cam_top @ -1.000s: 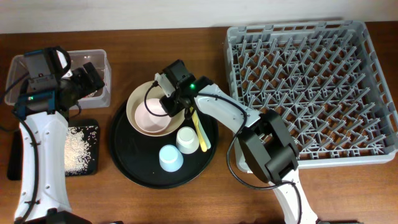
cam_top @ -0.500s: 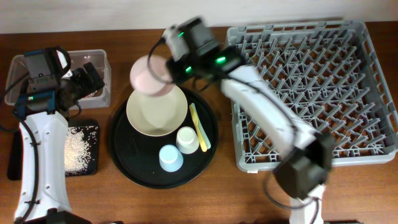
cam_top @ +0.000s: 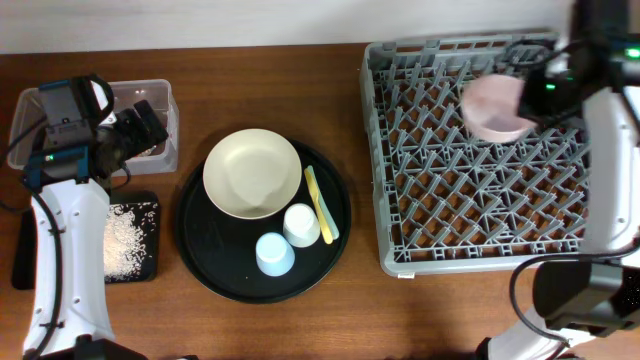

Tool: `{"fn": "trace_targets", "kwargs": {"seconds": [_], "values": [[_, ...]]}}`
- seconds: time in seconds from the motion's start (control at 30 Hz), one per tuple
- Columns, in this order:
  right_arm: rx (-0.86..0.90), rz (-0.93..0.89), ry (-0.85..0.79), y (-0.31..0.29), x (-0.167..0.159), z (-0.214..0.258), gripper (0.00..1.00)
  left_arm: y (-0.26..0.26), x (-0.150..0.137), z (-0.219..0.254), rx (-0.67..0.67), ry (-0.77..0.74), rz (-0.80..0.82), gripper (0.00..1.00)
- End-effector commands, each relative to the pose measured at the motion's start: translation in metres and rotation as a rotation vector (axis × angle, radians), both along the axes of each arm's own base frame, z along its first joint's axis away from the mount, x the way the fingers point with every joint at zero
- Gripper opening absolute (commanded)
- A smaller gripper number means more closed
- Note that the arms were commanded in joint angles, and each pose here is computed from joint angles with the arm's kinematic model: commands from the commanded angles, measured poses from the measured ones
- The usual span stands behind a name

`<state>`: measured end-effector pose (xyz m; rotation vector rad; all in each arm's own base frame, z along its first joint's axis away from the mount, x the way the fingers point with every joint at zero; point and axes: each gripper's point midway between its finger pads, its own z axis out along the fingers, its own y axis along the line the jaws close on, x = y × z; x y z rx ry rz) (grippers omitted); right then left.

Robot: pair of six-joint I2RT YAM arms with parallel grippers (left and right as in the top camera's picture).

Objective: Sort waste into correct bins and load items into the dishwasher rack
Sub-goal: 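Lift the pink bowl with the right gripper and carry it over the rack, then lower the pink bowl into the rack's back corner and open the right gripper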

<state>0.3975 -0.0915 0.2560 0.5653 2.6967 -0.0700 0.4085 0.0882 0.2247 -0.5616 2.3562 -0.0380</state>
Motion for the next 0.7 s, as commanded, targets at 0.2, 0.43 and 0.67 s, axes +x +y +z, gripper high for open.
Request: {"fn": "trace_targets", "kwargs": {"seconds": [0.2,0.43,0.67], "values": [[-0.406,-0.354,0.068,-0.091,-0.051,0.033,0.04,0.002,0.002,0.007,0.005,-0.019,0.003,0.99],[-0.567,-0.476,-0.029,-0.129,-0.038,0.054,0.04,0.002,0.002,0.007,0.005,-0.019,0.003,0.99],[-0.828,-0.579,-0.056,-0.172,0.000,0.052,0.04,0.002,0.002,0.007,0.005,-0.019,0.003,0.99]]}}
